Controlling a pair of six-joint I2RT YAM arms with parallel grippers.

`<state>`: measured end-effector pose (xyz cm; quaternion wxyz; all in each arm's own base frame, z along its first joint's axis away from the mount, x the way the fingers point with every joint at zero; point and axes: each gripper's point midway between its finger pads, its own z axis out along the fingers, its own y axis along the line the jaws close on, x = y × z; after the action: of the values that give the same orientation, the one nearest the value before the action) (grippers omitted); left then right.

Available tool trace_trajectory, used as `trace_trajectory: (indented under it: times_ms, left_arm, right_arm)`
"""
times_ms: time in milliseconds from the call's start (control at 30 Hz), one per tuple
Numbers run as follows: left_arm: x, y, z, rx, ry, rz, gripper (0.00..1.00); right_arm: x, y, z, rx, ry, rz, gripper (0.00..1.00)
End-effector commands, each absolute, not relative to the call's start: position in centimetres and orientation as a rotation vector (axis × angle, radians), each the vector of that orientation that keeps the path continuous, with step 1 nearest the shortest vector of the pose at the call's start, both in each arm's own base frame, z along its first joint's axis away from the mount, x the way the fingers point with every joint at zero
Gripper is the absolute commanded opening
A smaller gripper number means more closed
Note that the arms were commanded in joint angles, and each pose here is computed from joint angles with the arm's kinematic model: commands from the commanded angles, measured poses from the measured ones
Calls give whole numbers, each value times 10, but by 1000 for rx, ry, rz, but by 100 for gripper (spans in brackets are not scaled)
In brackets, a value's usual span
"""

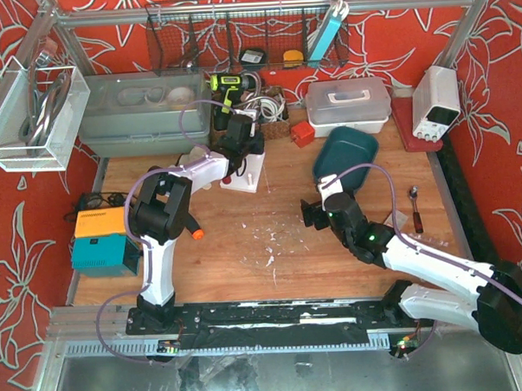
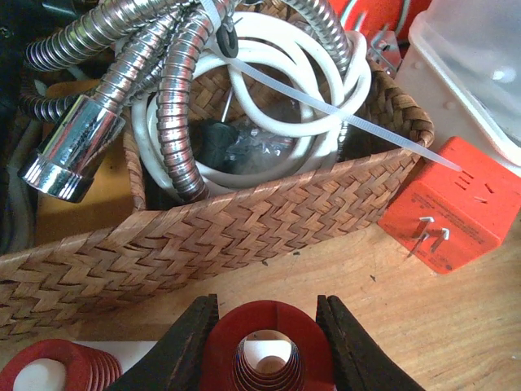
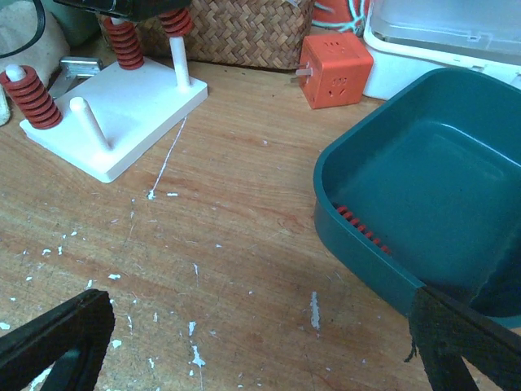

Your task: Install the large spring

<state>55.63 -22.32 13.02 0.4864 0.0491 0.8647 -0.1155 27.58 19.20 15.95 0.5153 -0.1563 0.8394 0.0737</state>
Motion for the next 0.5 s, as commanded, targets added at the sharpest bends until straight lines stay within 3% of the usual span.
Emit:
trace_trajectory:
  times_ms: [0,467]
  left_arm:
    - [546,-224,120,154,2173,-285,11]
    - [548,-224,125,176,2180,-258,11]
  right_arm:
    - [280,189,162,-357,2010,157,99]
    - [280,187,164,-356,2008,143,99]
